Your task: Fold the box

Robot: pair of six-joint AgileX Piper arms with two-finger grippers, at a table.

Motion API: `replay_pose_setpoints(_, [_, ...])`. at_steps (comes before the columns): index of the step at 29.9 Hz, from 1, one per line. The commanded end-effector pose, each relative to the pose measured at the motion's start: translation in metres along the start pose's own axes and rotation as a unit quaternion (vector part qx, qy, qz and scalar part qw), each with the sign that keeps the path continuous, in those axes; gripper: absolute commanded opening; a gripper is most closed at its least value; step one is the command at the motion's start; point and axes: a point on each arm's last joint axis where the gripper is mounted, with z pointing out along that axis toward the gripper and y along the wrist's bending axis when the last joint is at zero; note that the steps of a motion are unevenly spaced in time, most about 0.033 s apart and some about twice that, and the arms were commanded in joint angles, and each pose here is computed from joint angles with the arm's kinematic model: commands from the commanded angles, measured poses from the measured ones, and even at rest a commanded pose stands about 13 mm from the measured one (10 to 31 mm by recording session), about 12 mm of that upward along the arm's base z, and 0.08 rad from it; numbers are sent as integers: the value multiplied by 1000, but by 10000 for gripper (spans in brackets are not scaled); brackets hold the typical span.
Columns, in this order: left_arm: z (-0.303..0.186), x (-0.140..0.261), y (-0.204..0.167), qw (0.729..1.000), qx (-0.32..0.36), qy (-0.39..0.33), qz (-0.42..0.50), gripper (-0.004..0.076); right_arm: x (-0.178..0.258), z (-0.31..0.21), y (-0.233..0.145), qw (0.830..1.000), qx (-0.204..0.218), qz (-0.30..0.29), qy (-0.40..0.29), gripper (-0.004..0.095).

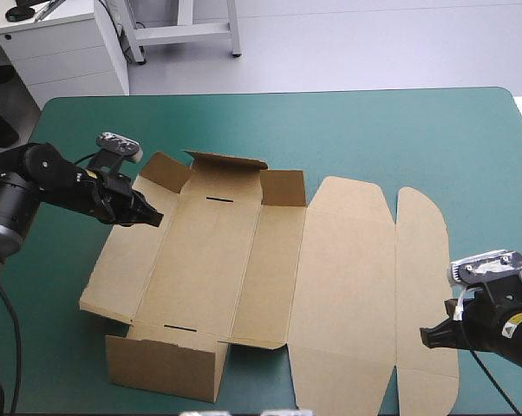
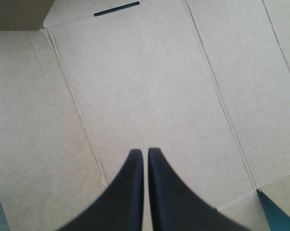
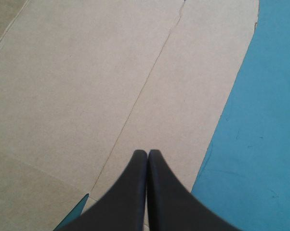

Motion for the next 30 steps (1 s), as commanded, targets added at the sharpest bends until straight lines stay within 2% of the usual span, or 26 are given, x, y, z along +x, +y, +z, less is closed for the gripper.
replay_pose_setpoints(1, [-13,0,17,998,43,-23,-33,18,-6,0,-1,1000,5,1,-31,-19])
replay_pose_setpoints(6, [-20,9,58,993,26,-41,-108,18,-4,2,-1,1000,4,3,-29,-20])
replay_pose_setpoints(13, [-41,32,99,986,-19,-62,-152,18,-5,2,-1,999,5,3,-32,-19])
replay_pose_setpoints(20, [-57,53,126,975,-53,-73,-205,18,-8,2,-2,999,8,2,-46,-20])
replay_pose_setpoints(24, [-59,56,129,971,-58,-75,-218,20,-8,2,-2,999,10,1,-49,-20])
replay_pose_setpoints(27, [-59,57,130,969,-62,-70,-229,87,-8,2,-2,999,10,-1,-51,-20])
replay_pose_setpoints(29, [-59,58,130,966,-64,-68,-241,183,-8,2,-2,999,10,-1,-51,-20])
replay_pose_setpoints(30, [-59,58,130,965,-64,-68,-246,255,-8,2,-2,999,10,-1,-51,-20])
